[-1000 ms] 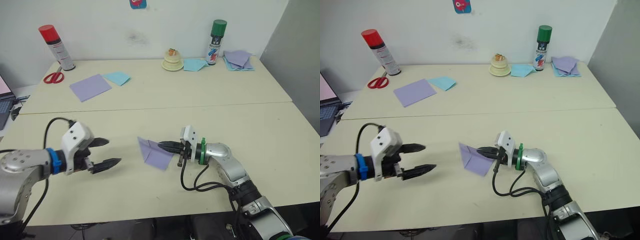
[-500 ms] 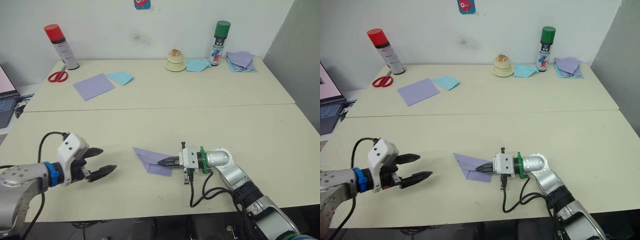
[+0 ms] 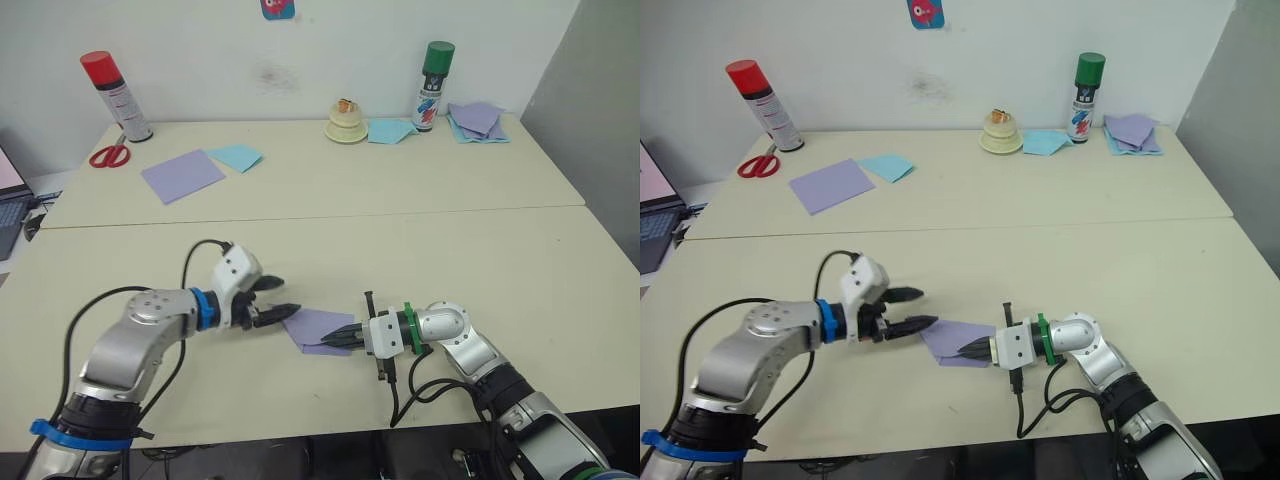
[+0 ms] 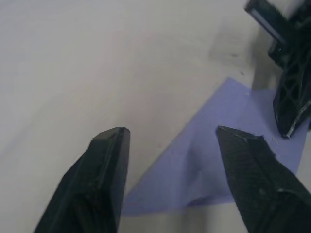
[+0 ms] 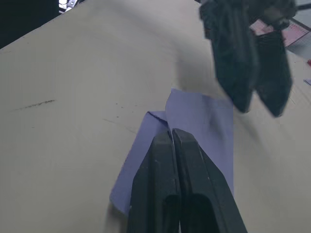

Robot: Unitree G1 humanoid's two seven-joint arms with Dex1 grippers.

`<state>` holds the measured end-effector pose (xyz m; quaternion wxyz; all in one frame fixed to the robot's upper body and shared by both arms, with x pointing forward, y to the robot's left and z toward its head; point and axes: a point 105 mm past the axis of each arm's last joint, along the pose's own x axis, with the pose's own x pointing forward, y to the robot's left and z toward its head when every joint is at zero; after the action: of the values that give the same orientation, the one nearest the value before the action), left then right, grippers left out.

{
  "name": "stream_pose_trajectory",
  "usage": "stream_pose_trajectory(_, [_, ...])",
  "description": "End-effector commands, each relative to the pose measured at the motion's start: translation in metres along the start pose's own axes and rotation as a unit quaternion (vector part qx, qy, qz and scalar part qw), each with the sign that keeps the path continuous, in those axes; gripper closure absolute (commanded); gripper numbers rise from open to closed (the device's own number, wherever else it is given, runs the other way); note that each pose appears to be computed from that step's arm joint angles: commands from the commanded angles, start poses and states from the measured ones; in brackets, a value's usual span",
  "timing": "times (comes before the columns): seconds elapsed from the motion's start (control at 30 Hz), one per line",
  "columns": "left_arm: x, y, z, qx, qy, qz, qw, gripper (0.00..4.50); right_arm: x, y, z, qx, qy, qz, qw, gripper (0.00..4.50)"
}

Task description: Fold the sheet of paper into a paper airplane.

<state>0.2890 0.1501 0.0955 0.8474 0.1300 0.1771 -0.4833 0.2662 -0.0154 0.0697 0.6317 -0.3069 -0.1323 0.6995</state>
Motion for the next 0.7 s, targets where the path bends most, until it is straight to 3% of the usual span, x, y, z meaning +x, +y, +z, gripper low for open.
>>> stream_pose_trajectory(0.03, [0.004, -0.001, 0.001, 0.026, -0.011, -0.001, 1.0, 2.52, 0.001, 0.0, 0.002, -0.009, -0.005, -0.005, 1.0, 4.5])
stream_pose_trajectory(0.23, [0.016, -0.005, -0.006, 0.021, -0.006, -0.001, 1.0, 4.47, 0.002, 0.001, 0.0, -0.002, -0.001, -0.012, 1.0, 4.5])
stream_pose_trajectory(0.33, [0.022, 0.001, -0.02, 0.034, 0.026, 0.023, 0.999, 4.49, 0.002, 0.001, 0.0, 0.0, -0.002, -0.01, 1.0, 4.5])
stream_pose_trajectory(0.4, [0.025, 0.0, -0.024, 0.028, 0.029, 0.024, 0.999, 4.5, 0.001, 0.004, 0.003, 0.041, -0.014, 0.007, 0.999, 4.12])
stream_pose_trajectory(0.47, [0.027, -0.003, -0.027, 0.024, 0.031, 0.02, 0.999, 4.5, -0.001, 0.007, 0.005, 0.069, -0.016, 0.028, 0.997, 3.63])
stream_pose_trajectory(0.6, [0.026, -0.004, -0.036, 0.028, 0.046, 0.024, 0.998, 4.5, -0.017, 0.011, 0.005, 0.141, 0.007, 0.054, 0.989, 2.21])
stream_pose_trajectory(0.7, [0.025, -0.002, -0.039, 0.026, 0.047, 0.035, 0.998, 4.5, -0.031, 0.0, 0.016, 0.229, -0.006, 0.036, 0.973, 2.21])
